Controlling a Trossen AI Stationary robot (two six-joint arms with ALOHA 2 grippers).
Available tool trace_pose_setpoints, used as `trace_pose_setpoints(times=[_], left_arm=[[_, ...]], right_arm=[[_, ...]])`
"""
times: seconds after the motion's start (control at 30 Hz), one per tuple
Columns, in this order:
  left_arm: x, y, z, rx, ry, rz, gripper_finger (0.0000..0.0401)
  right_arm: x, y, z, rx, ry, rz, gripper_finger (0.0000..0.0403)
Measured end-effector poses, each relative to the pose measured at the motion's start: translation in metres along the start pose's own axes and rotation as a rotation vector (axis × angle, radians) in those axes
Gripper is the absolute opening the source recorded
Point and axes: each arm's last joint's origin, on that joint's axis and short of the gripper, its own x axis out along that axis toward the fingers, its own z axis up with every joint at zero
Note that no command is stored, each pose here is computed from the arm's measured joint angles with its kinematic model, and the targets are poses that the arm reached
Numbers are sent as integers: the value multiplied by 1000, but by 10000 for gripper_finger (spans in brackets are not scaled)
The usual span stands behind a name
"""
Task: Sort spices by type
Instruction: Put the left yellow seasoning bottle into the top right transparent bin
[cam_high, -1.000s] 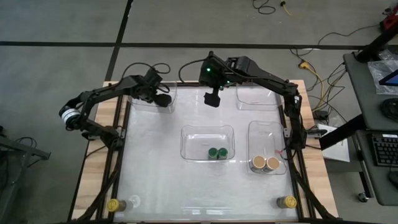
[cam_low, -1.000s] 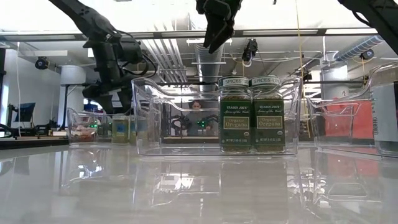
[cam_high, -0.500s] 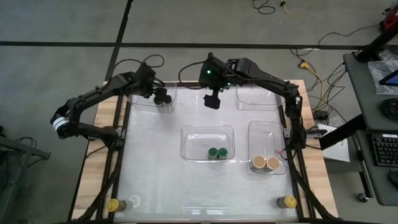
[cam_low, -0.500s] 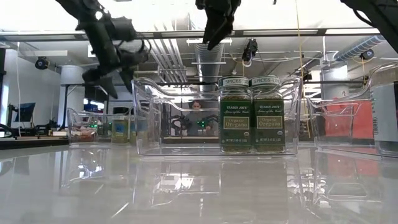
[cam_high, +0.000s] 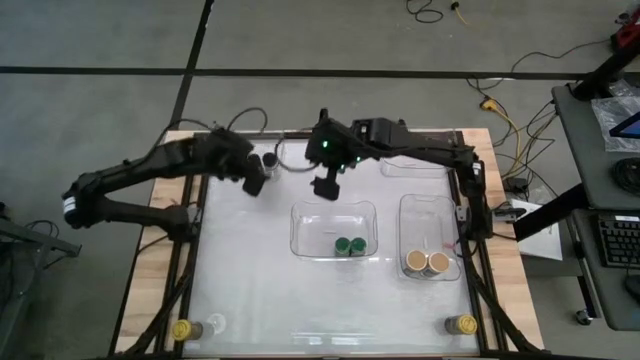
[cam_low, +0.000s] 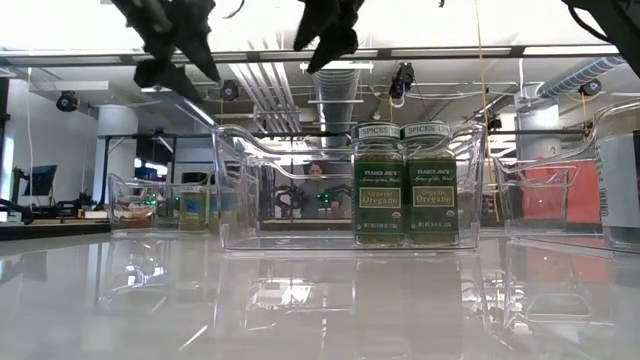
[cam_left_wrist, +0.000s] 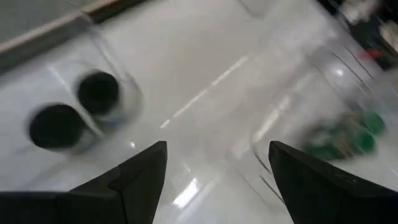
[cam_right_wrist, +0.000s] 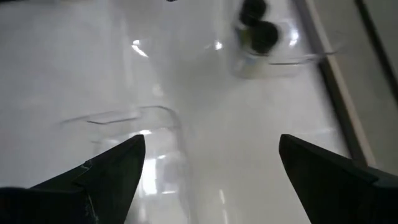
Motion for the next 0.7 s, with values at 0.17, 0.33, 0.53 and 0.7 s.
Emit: trace_pose_setpoints(times=[0.17,0.33,0.53,0.7], left_arm=[[-18,-28,-31,93,64,-75,265],[-37,-48,-69,176,168,-109,265],[-55,-74,-109,271,253,-219,265],[-61,-90,-137,226,350,-233,265]], right_arm=[[8,37,3,5,-56,56,361],[6,73,4,12,-106,23,361],[2,102,-2,57,-118,-33,361],[-4,131,-7,112,-135,-28,361]])
